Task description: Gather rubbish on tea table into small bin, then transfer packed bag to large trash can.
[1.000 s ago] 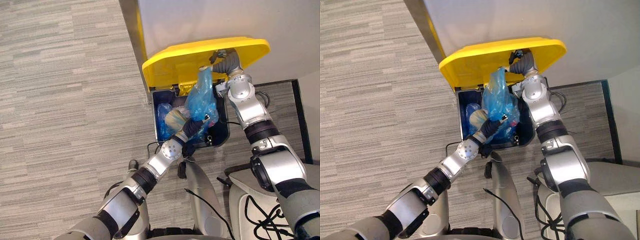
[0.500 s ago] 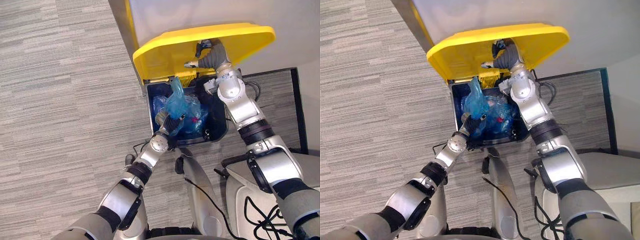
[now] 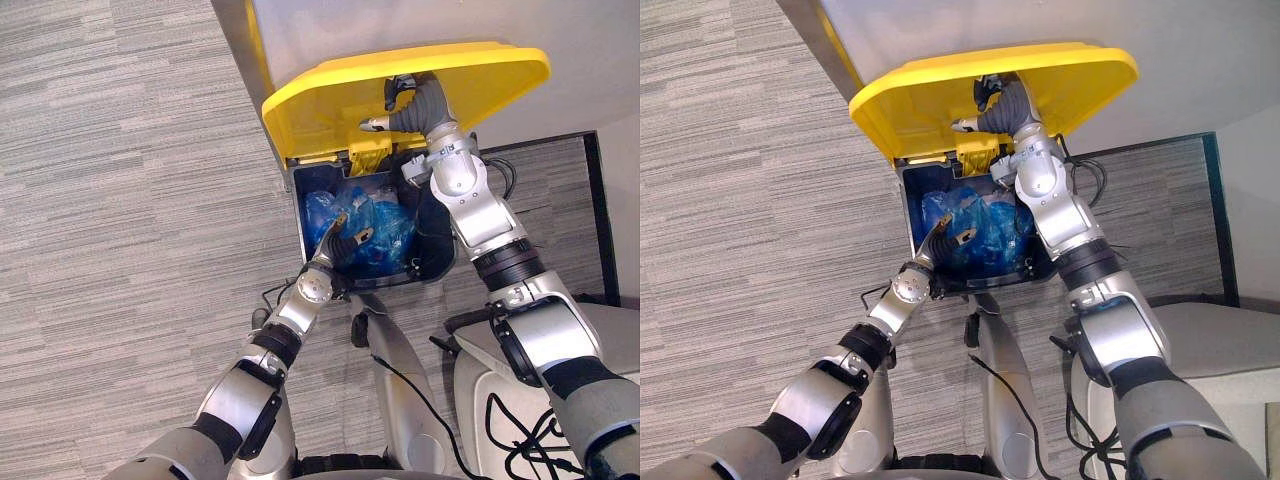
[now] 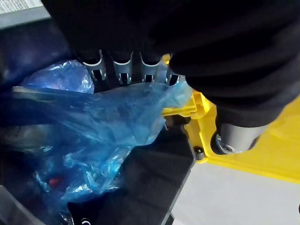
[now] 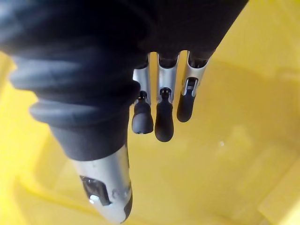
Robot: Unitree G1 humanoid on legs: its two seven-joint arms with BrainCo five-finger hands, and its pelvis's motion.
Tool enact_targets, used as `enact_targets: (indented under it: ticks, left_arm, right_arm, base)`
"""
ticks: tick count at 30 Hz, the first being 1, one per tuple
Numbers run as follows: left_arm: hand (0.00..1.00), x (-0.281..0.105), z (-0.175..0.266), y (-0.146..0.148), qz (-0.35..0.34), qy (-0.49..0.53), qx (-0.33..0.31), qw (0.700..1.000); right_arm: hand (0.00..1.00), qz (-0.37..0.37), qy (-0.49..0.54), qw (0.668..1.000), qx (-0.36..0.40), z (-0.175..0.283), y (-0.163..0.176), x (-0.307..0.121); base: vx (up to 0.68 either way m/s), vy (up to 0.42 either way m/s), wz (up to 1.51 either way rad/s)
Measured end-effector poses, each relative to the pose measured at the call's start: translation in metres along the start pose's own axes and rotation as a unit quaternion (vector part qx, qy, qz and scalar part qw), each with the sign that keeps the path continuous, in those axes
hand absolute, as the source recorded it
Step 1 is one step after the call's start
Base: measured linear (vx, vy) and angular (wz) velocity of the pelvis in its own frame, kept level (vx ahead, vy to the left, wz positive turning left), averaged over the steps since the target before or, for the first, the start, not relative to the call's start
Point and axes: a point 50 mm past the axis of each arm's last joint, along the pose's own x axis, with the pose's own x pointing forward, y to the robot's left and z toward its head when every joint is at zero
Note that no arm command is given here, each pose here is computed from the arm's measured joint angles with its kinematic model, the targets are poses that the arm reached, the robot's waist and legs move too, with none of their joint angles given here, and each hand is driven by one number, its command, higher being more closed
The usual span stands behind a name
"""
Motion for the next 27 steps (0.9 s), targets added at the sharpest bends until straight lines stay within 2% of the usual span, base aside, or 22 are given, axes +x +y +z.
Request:
enact_targets:
  ticks: [6,15,20,27]
  left_arm:
    - [0.00,-0.010,-0.019,0.003,0.006,0.026,-0.013,1.000]
    - [0.00,-0.054,-0.063,0.043,0.053,0.042,-0.060,0.996]
    - [0.00,-0.102,-0.109,0.051,0.073,0.102,-0.119,0.985]
    - [0.00,-0.164,-0.167,0.059,0.104,0.219,-0.143,0.960]
  right_arm:
    - [0.00,0.015,0.040,0.999,0.004,-0.024,0.011,-0.017]
    - [0.00,0.025,0.168,0.985,0.014,-0.091,0.022,-0.076]
    - [0.00,0.061,0.260,0.963,0.032,-0.127,0.046,-0.136]
    - [0.00,0.088,0.309,0.946,0.048,-0.140,0.066,-0.175]
  base:
    - [0.01,-0.011,0.05]
    - [0.05,-0.015,0.10]
    - [0.07,0.045,0.16]
    - [0.05,0.041,0.07]
